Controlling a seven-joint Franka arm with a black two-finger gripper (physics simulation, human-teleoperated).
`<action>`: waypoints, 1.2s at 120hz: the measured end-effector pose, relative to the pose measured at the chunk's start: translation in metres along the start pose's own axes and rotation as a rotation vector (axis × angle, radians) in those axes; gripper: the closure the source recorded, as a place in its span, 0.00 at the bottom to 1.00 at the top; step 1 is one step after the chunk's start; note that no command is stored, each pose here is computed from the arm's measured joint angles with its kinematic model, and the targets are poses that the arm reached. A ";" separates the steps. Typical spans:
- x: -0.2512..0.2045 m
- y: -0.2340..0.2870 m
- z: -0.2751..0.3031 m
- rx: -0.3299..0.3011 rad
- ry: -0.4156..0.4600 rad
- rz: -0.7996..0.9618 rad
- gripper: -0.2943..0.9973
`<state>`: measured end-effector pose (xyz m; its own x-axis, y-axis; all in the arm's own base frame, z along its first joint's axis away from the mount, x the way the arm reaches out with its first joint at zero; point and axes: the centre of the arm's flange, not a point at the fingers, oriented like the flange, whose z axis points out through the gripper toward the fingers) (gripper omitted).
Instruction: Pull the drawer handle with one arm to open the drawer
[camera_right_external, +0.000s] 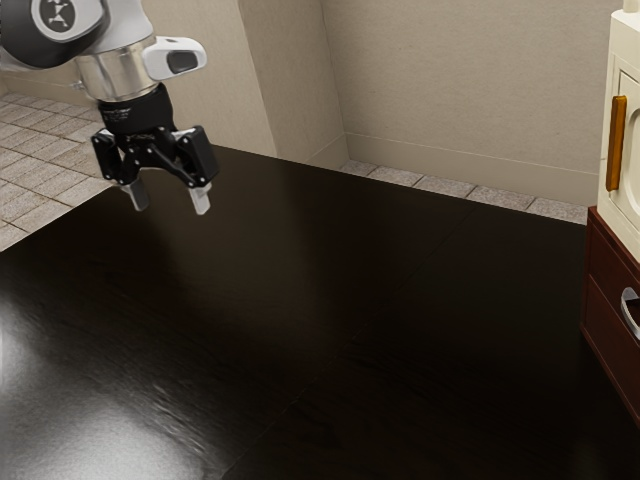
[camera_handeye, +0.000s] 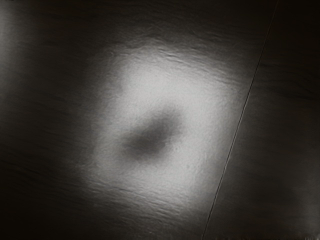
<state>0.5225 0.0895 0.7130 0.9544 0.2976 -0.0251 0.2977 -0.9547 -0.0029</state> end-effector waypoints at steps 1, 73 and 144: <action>0.000 0.000 0.000 0.000 0.000 0.001 0.23; -0.058 -0.017 -0.123 -0.046 0.258 -0.017 0.23; -0.156 0.084 0.063 -0.088 0.055 -0.176 0.23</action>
<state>0.3965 -0.0371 0.6537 0.8868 0.4617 0.0231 0.4584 -0.8847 0.0849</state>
